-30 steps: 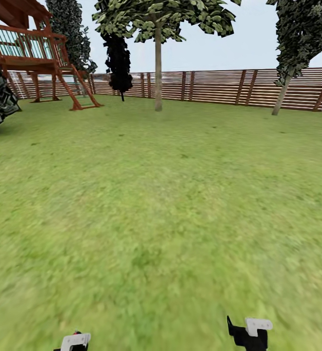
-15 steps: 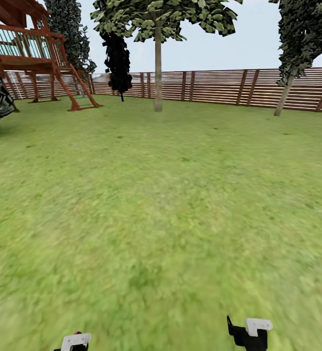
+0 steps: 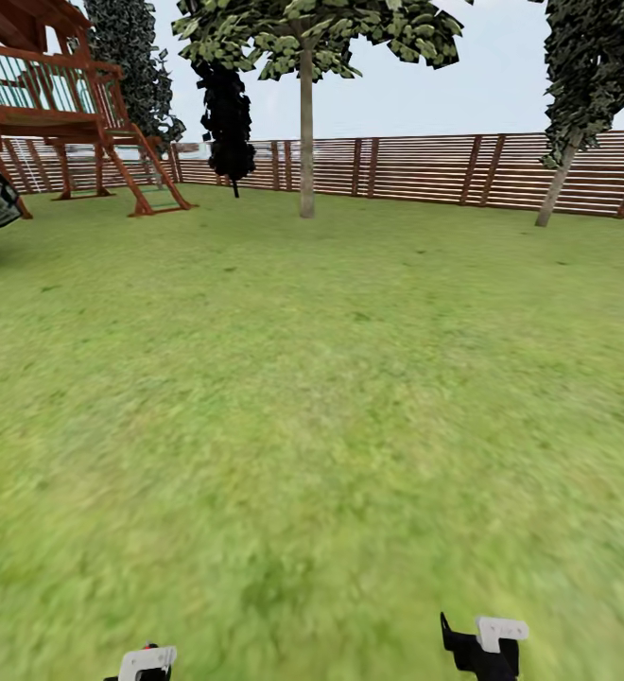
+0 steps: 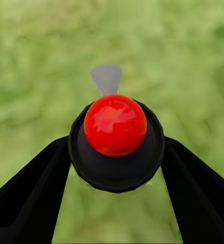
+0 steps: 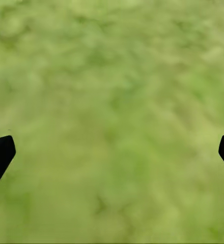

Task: In the garden, pick up the pesticide atomizer on the floor and spray pesticide onto both trees until each tree trunk is fully covered.

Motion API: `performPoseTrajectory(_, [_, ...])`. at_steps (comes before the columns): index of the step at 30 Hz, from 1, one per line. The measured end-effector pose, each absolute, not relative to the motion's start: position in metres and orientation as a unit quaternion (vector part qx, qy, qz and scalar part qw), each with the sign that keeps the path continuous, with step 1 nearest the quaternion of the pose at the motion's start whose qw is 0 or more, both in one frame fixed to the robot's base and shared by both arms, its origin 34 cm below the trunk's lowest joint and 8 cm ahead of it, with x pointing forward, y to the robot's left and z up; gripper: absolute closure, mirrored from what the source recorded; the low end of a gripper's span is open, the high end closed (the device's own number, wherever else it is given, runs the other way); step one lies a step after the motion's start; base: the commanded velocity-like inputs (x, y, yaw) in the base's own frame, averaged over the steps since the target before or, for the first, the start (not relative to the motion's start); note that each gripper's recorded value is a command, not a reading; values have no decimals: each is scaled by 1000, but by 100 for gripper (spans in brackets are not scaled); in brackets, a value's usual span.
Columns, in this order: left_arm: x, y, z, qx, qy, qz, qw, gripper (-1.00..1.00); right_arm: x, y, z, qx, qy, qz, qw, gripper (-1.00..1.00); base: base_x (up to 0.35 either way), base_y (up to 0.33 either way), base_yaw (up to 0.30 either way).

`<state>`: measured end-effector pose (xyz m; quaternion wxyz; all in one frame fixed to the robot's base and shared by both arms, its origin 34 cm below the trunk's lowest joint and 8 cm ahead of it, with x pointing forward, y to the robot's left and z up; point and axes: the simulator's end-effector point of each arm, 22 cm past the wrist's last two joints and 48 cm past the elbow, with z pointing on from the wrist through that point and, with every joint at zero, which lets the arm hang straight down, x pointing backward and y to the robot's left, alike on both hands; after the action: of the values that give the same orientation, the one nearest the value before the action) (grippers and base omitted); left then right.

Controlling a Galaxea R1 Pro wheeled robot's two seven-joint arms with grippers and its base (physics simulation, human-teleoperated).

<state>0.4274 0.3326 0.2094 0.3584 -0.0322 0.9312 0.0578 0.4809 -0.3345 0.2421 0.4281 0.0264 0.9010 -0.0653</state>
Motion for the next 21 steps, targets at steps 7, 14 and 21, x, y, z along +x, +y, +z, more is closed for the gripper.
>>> performPoseTrajectory(7, [427,333,209,-33,931,58,358,100,481,-335,242,27,901,-66,428,-100,339,0,0])
performPoseTrajectory(14, [427,333,209,-33,931,58,358,100,481,-335,242,27,901,-66,428,-100,339,0,0])
performPoseTrajectory(21, [427,333,209,-32,931,58,358,100,481,-335,242,27,901,-66,428,-100,339,0,0])
